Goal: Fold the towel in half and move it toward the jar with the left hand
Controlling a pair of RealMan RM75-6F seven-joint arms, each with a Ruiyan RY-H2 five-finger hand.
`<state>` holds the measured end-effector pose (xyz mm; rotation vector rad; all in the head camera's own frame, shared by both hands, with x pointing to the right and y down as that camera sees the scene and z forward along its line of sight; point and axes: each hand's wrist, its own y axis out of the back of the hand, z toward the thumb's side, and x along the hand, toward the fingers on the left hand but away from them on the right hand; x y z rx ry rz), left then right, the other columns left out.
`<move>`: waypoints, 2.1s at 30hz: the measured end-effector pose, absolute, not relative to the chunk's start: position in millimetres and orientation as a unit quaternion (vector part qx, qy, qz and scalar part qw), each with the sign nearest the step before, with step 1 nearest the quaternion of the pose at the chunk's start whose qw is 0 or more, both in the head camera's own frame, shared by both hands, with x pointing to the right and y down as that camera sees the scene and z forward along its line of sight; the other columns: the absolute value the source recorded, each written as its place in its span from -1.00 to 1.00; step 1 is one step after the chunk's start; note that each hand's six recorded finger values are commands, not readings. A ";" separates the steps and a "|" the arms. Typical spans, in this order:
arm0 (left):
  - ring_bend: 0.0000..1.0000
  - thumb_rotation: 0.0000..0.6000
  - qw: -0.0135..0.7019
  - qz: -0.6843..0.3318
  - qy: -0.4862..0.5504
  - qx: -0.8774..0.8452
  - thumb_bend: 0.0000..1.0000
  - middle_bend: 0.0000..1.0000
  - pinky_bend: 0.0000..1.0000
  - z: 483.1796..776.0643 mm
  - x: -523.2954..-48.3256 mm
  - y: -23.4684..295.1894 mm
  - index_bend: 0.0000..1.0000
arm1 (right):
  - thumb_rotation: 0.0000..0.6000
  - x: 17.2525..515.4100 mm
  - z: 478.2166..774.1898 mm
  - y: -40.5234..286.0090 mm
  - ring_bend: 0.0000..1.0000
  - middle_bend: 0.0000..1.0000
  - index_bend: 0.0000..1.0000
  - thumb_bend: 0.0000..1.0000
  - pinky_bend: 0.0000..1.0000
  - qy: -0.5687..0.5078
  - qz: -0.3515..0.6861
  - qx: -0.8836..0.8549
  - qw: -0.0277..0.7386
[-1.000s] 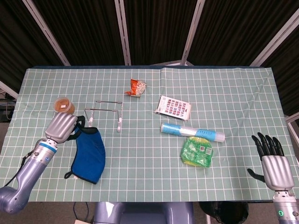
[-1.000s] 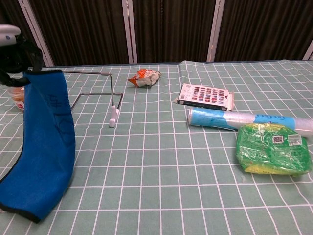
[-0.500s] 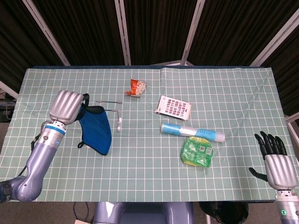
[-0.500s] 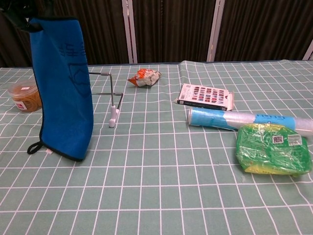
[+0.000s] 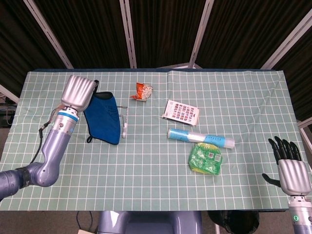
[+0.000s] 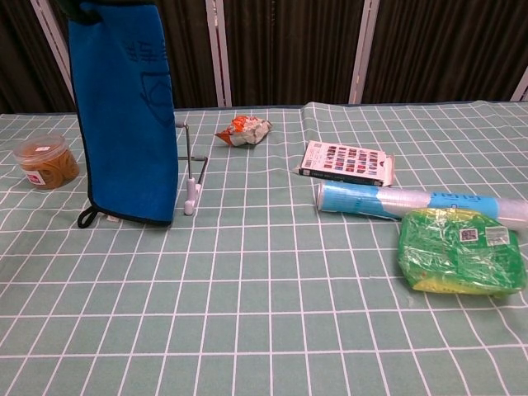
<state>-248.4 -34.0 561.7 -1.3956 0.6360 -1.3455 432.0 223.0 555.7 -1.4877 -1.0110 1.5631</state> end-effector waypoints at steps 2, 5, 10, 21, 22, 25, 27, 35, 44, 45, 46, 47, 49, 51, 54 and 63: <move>0.75 1.00 0.526 -0.562 0.267 -0.579 0.44 0.81 1.00 566.2 -247.8 -39.5 0.78 | 1.00 432.9 556.9 222.9 -1.00 -1.00 -1.00 -1.00 -1.00 -0.393 0.612 -0.579 0.370; 0.74 1.00 0.527 -0.561 0.272 -0.577 0.44 0.81 1.00 573.4 -247.3 -47.5 0.78 | 1.00 434.1 558.4 222.9 -1.00 -1.00 -1.00 -1.00 -1.00 -0.392 0.615 -0.577 0.368; 0.74 1.00 0.515 -0.563 0.280 -0.583 0.44 0.81 1.00 591.5 -247.4 -61.1 0.78 | 1.00 436.5 562.7 222.7 -1.00 -1.00 -1.00 -1.00 -1.00 -0.389 0.623 -0.571 0.366; 0.74 1.00 0.461 -0.580 0.292 -0.605 0.44 0.81 1.00 651.3 -243.1 -86.4 0.77 | 1.00 443.2 568.4 222.1 -1.00 -1.00 -1.00 -1.00 -1.00 -0.387 0.641 -0.555 0.362; 0.74 1.00 0.454 -0.579 0.294 -0.610 0.44 0.81 1.00 656.0 -240.9 -86.6 0.76 | 1.00 443.2 568.5 222.1 -1.00 -1.00 -1.00 -1.00 -1.00 -0.386 0.642 -0.555 0.362; 0.74 1.00 0.432 -0.574 0.300 -0.628 0.35 0.79 1.00 669.5 -233.9 -86.0 0.13 | 1.00 443.3 569.3 222.5 -1.00 -1.00 -1.00 -1.00 -1.00 -0.385 0.644 -0.553 0.363; 0.74 1.00 0.420 -0.572 0.300 -0.637 0.02 0.77 1.00 678.8 -230.3 -84.5 -0.64 | 1.00 443.5 570.3 223.0 -1.00 -1.00 -1.00 -1.00 -1.00 -0.384 0.646 -0.551 0.362; 0.74 1.00 0.356 -0.589 0.292 -0.664 -0.45 0.75 1.00 709.3 -231.9 -77.0 -1.00 | 1.00 444.8 572.2 224.6 -1.00 -1.00 -1.00 -1.00 -1.00 -0.382 0.651 -0.549 0.360; 0.74 1.00 0.300 -0.565 0.326 -0.696 -0.45 0.73 1.00 700.3 -223.8 -71.0 -1.00 | 1.00 443.7 570.7 224.9 -1.00 -1.00 -1.00 -1.00 -1.00 -0.384 0.646 -0.553 0.359; 0.74 1.00 0.296 -0.559 0.329 -0.700 -0.45 0.73 1.00 697.0 -223.2 -69.2 -1.00 | 1.00 443.4 569.8 224.9 -1.00 -1.00 -1.00 -1.00 -1.00 -0.385 0.645 -0.553 0.360; 0.74 1.00 0.295 -0.555 0.332 -0.703 -0.45 0.73 1.00 694.2 -223.2 -67.4 -1.00 | 1.00 443.2 568.9 224.9 -1.00 -1.00 -1.00 -1.00 -1.00 -0.386 0.644 -0.554 0.360; 0.74 1.00 0.294 -0.550 0.335 -0.706 -0.45 0.73 1.00 691.1 -223.4 -65.0 -1.00 | 1.00 442.9 567.7 225.0 -1.00 -1.00 -1.00 -1.00 -1.00 -0.387 0.642 -0.555 0.360; 0.74 1.00 0.293 -0.537 0.342 -0.713 -0.46 0.73 1.00 683.1 -224.9 -58.2 -1.00 | 1.00 442.6 566.6 225.2 -1.00 -1.00 -1.00 -1.00 -1.00 -0.389 0.640 -0.557 0.360; 0.73 1.00 0.294 -0.525 0.351 -0.718 -0.45 0.72 1.00 673.9 -229.8 -50.0 -1.00 | 1.00 442.0 565.2 225.1 -1.00 -1.00 -1.00 -1.00 -1.00 -0.390 0.637 -0.559 0.360; 0.68 1.00 0.301 -0.512 0.361 -0.719 -0.45 0.68 1.00 660.6 -241.9 -36.7 -1.00 | 1.00 441.0 562.5 224.9 -1.00 -1.00 -1.00 -1.00 -1.00 -0.393 0.631 -0.562 0.361; -0.20 1.00 0.339 -0.509 0.398 -0.684 -0.48 -0.23 -0.02 612.0 -325.3 26.7 -1.00 | 1.00 436.8 553.4 222.7 -1.00 -1.00 -1.00 -1.00 -1.00 -0.403 0.610 -0.576 0.365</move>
